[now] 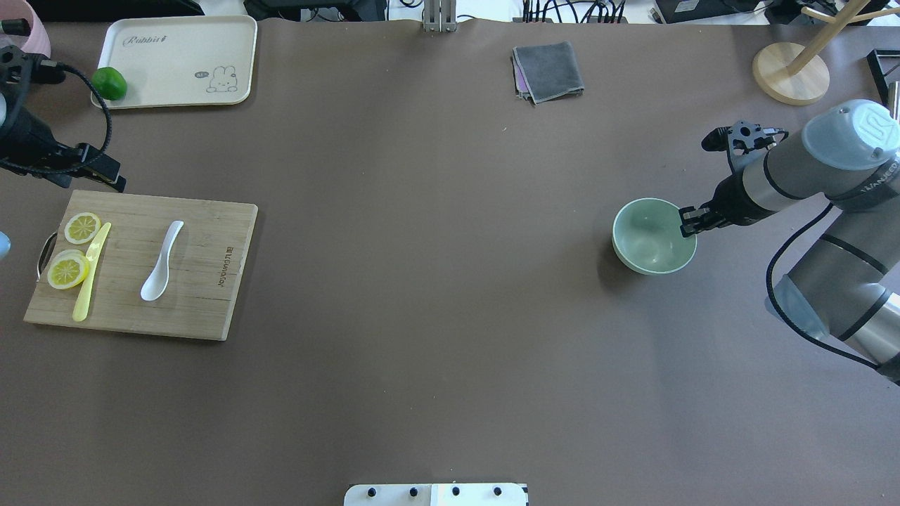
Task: Place spoon in bowl
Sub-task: 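Reach right gripper to green bowl rim while left gripper nears white spoon, then drag green bowl toward board with right gripper while left grasps spoon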
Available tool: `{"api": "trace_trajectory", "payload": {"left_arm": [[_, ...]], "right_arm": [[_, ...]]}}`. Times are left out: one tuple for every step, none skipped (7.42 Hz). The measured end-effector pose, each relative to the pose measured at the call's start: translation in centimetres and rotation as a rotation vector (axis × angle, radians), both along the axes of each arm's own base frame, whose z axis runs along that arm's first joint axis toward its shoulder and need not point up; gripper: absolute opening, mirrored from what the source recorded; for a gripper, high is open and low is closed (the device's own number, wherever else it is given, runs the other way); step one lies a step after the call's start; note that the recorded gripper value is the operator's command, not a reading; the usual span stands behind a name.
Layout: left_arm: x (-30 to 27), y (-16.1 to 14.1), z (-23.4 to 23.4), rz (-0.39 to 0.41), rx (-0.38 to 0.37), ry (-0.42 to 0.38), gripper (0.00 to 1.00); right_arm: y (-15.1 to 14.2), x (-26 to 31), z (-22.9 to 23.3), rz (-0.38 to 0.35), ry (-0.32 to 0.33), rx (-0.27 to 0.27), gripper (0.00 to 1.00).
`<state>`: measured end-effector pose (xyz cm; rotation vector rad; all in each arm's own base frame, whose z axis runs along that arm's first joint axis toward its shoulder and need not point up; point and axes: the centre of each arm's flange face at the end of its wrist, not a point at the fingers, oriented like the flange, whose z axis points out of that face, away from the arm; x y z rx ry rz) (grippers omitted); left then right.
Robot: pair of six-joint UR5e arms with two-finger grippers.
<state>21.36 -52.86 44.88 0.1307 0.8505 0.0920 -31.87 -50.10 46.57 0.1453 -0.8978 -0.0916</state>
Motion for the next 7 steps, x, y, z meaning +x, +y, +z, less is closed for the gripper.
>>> {"api": "trace_trajectory", "payload": {"left_arm": [[1.4, 0.2, 0.6, 0.015, -0.002, -0.017, 0.78], [3.0, 0.3, 1.2, 0.036, -0.011, -0.029, 0.77], [4.7, 0.3, 1.7, 0.060, -0.020, -0.036, 0.76], [6.6, 0.4, 2.1, 0.085, -0.027, -0.044, 0.76], [8.2, 0.7, 2.3, 0.106, -0.029, -0.052, 0.76], [9.5, 1.1, 2.5, 0.122, -0.031, -0.056, 0.74], [10.6, 1.4, 2.9, 0.136, -0.030, -0.055, 0.64]], "right_arm": [[-0.3, -1.3, -2.1, 0.031, -0.029, -0.030, 0.00], [-0.1, -3.6, -4.7, 0.054, -0.062, -0.062, 0.00], [0.5, -6.5, -7.4, 0.073, -0.089, -0.085, 0.00], [1.4, -9.7, -10.1, 0.091, -0.112, -0.100, 0.00], [2.7, -12.8, -12.5, 0.107, -0.133, -0.112, 0.00], [4.0, -15.4, -14.4, 0.114, -0.148, -0.118, 0.00], [5.2, -17.2, -15.6, 0.113, -0.158, -0.118, 0.00]]}}
